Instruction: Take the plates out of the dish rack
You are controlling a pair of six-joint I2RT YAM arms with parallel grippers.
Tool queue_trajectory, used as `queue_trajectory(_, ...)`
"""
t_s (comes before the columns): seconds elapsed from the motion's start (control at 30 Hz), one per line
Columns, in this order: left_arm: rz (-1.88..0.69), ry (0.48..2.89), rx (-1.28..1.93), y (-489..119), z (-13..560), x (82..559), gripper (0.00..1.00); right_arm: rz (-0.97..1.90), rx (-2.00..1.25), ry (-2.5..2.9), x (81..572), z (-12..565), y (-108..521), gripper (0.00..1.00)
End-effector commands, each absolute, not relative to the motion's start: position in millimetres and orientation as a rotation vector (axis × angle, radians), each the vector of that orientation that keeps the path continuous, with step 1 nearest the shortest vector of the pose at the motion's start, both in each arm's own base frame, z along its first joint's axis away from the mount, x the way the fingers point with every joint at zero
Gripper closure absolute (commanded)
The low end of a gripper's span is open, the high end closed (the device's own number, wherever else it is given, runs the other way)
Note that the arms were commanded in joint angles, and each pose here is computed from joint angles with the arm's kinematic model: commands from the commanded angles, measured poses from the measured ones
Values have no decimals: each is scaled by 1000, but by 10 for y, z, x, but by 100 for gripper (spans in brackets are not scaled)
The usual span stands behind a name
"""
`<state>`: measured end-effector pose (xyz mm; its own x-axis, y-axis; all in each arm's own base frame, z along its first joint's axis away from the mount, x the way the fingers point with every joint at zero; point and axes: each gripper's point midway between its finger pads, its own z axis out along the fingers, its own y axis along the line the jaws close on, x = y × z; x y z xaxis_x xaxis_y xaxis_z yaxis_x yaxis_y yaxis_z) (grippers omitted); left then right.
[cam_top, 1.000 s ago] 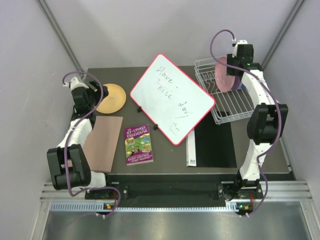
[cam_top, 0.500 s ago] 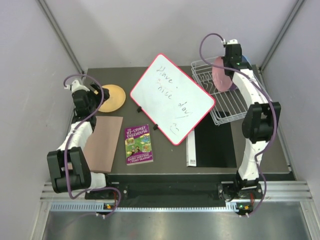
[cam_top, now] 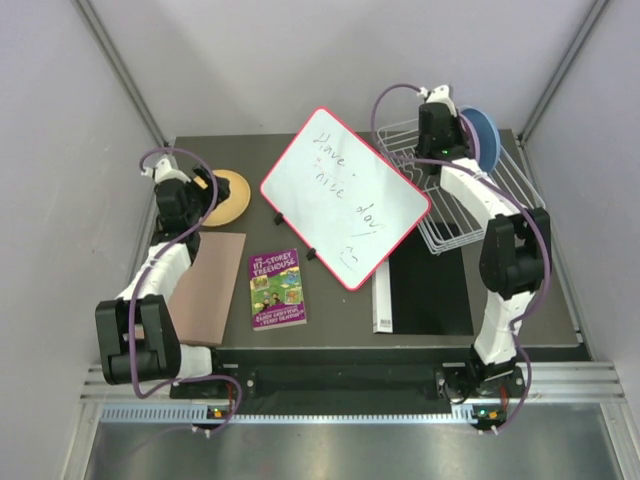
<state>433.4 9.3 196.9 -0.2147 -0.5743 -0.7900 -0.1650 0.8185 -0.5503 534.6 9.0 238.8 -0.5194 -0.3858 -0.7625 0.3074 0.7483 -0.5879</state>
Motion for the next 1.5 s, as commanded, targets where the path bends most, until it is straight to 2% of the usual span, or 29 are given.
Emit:
queue_trajectory(0.0,-421,1717,-540,63,2162,4345,17,-859,146,1698,5240,3219,-20,100)
queue_trajectory(0.1,-421,1714,-533,38,2186,4340,17,-889,165,1676,5145,3278,-63,100)
queue_trajectory(0.37,-461,1723,-454,-196,2324,4369,18,-835,253,1561,4762,3886,-165,100)
queue_trajectory(0.53,-599,1682,-327,-567,2615,4400,18,-572,200,1601,4568,4091,7,100)
queue_trajectory(0.77,-840,1611,-113,-1289,2917,4370,18,-10,22,1683,4307,4037,744,100)
queue_trajectory(0.93,-925,1571,-66,-1572,2999,4372,19,386,-124,1704,4128,3907,1376,100)
queue_trajectory(1.13,-964,1492,-32,-1792,3107,4313,19,582,-180,1741,4057,3686,1685,100)
queue_trajectory(1.47,-994,1375,28,-2002,3299,4100,20,651,-201,1786,4039,3439,1816,100)
